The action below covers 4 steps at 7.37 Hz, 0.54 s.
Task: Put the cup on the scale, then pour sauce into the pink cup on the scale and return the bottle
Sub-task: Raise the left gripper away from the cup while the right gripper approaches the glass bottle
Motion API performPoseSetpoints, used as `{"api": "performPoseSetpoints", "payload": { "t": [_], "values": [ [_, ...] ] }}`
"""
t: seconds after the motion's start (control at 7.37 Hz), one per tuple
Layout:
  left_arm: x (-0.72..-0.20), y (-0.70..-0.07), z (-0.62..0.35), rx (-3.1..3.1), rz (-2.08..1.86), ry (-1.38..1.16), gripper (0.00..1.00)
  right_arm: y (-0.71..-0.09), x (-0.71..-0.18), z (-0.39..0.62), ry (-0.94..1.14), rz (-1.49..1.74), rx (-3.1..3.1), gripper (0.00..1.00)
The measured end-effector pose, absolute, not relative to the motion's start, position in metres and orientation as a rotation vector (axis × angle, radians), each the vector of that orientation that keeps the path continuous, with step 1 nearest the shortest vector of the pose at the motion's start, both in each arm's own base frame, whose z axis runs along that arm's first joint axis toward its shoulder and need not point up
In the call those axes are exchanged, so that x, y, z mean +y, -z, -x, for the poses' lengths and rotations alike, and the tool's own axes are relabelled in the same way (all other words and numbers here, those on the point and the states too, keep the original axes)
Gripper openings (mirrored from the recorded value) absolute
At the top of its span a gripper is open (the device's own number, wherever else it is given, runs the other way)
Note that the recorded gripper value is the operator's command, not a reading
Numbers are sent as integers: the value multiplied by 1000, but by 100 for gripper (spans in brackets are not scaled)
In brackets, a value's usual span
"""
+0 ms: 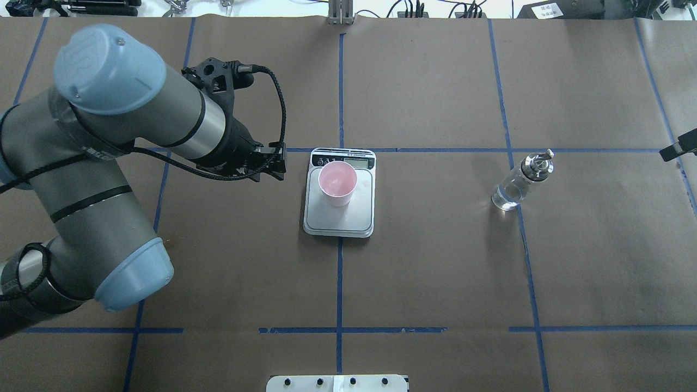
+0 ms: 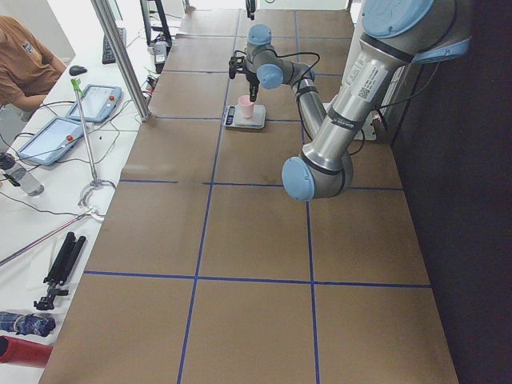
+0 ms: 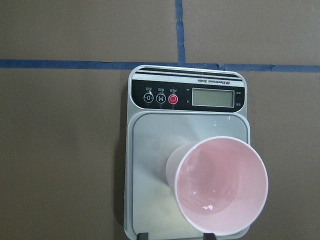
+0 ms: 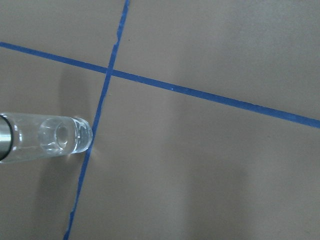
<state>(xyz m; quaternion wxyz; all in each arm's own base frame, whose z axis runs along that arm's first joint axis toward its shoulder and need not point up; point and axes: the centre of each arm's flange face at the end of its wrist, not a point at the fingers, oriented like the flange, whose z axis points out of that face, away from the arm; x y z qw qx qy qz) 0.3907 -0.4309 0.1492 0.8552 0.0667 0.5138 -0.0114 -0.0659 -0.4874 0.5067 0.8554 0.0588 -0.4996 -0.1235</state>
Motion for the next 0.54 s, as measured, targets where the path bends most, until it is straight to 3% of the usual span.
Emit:
{"api": "performPoseSetpoints", "payload": {
  "t": [0.54],
  "values": [
    [-441, -159, -369, 1072, -153, 53, 52, -483, -437, 145, 255, -371, -990, 100]
  ]
}}
